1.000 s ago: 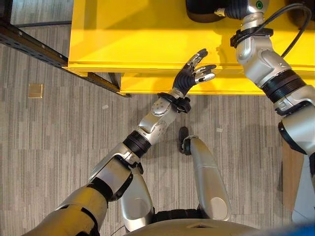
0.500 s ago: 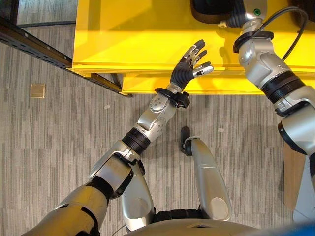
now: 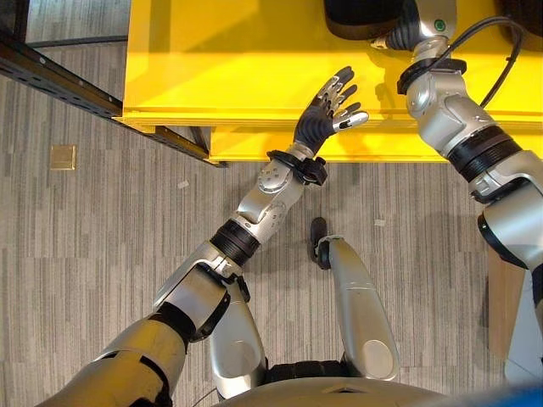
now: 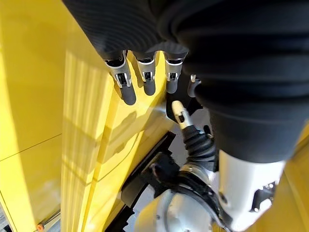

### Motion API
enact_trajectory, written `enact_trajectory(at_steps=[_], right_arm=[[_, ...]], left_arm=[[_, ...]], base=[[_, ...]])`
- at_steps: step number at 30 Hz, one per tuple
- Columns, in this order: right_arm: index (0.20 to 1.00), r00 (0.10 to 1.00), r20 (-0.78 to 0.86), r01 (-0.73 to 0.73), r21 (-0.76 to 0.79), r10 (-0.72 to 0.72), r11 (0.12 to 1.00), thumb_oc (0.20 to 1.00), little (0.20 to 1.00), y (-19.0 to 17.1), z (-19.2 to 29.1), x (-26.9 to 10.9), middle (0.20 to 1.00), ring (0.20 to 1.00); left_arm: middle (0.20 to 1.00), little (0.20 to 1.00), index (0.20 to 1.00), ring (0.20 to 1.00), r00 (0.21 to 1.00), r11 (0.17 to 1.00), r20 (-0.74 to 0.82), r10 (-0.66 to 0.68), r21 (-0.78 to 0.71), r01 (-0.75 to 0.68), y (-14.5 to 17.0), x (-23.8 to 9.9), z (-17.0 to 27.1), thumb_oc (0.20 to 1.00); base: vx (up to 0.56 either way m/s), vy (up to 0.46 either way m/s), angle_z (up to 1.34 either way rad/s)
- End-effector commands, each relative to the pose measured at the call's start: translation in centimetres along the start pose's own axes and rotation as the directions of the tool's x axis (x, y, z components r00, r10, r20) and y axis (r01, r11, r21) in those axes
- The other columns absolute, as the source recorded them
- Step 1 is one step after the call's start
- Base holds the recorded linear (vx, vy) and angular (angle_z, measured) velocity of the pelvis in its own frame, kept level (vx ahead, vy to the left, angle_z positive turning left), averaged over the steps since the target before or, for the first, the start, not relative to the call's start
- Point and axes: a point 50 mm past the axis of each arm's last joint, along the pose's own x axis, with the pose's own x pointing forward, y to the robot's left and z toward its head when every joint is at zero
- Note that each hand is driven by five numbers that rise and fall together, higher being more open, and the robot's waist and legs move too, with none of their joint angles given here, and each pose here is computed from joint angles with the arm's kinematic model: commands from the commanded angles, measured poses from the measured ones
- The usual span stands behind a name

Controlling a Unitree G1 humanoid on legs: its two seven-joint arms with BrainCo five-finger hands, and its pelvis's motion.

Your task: Move parts from the plastic box to the shelf.

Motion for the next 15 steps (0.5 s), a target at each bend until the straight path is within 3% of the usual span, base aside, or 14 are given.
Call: enact_trajectory(at_steps=[1, 5, 15], right_arm=[[1.000, 0.993, 0.084, 0.081, 0.068, -0.086, 0.994, 1.000, 1.000, -1.4, 2.3, 0.5, 1.000, 1.000], [1.000, 0.974, 0.201, 0.106, 0.002, -0.105, 0.994, 1.000, 1.000, -2.5, 3.8, 0.5, 1.000, 1.000], [1.000, 0.954, 0.298, 0.036, -0.026, -0.026, 0.999, 1.000, 1.000, -2.5, 5.8, -0.4, 1.000, 1.000]], left_arm=[[1.000, 1.000, 1.000, 1.000, 0.991, 0.999, 0.121, -0.053, -0.006, 0.054, -1.8, 0.3, 1.9, 1.000], [1.000, 1.000, 1.000, 1.000, 0.990, 0.999, 0.130, -0.046, -0.012, 0.048, -1.8, 0.0, 1.8, 1.000], [1.000, 1.000, 1.000, 1.000, 0.991, 0.999, 0.129, -0.041, -0.011, 0.043, -1.9, -0.5, 1.7, 1.000]], base=[[0.00, 0.042, -0.06], [-0.03, 0.032, -0.02], [-0.01, 0.004, -0.02]])
